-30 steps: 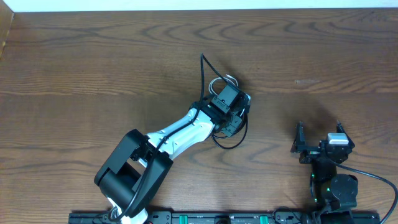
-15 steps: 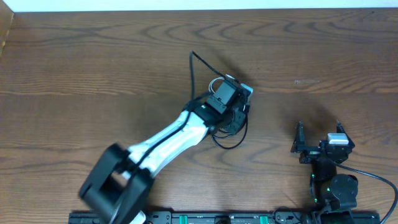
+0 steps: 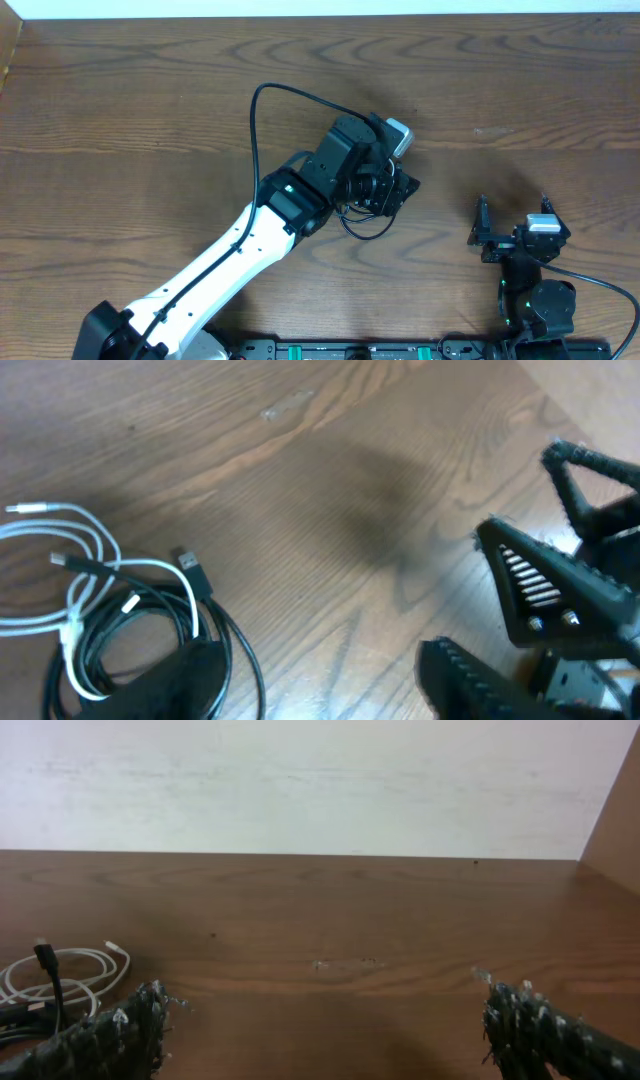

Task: Untangle cables

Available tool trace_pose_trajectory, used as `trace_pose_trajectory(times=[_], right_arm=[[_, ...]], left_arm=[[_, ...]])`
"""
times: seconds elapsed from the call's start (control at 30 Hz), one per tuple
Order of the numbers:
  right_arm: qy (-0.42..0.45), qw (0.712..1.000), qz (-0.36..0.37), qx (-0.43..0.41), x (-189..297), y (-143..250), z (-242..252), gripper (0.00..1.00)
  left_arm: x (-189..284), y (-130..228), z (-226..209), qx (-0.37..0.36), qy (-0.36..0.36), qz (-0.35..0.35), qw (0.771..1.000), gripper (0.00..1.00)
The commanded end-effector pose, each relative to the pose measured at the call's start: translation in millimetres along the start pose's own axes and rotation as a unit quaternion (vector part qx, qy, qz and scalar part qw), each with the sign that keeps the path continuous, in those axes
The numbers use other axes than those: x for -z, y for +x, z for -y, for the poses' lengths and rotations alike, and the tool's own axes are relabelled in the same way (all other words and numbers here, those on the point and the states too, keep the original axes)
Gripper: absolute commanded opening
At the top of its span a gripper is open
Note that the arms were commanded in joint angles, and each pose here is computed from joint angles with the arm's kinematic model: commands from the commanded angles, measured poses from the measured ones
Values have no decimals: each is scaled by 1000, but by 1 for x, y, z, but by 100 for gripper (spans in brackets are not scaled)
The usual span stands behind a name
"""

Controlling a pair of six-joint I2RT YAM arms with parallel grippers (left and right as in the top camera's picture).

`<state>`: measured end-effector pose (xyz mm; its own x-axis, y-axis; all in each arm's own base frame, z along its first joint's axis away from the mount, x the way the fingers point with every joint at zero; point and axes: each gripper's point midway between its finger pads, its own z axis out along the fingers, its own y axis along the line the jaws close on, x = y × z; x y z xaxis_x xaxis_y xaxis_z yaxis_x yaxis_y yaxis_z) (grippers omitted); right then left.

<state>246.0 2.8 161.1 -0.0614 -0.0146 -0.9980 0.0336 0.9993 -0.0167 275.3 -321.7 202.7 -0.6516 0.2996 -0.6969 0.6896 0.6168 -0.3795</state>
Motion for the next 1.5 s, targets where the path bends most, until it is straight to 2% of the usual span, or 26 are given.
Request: trace_pose_trajectory(times=[0.0,0.2,0.37,0.8,1.1,1.3,1.47], right_arm=[[4,1000,1,-5,0,1,2,99],[4,1000,1,-5,0,1,2,99],[4,1000,1,-5,0,1,2,99],[4,1000,1,-5,0,1,2,99],[4,1000,1,-5,0,1,2,99],[4,1000,1,-5,0,1,2,99],[4,1000,1,-5,0,1,2,99]], left_arm=[[6,-8,8,-3,14,9,1000,78],[6,-8,8,-2,14,9,1000,96],[8,-9,8,31,14,11,999,97],[46,-24,25,17,24,51,998,98],[47,-23,23,19,17,49,998,98],[48,-22,9,24,-21,52,998,98],[48,-22,8,24,-25,51,998,98]])
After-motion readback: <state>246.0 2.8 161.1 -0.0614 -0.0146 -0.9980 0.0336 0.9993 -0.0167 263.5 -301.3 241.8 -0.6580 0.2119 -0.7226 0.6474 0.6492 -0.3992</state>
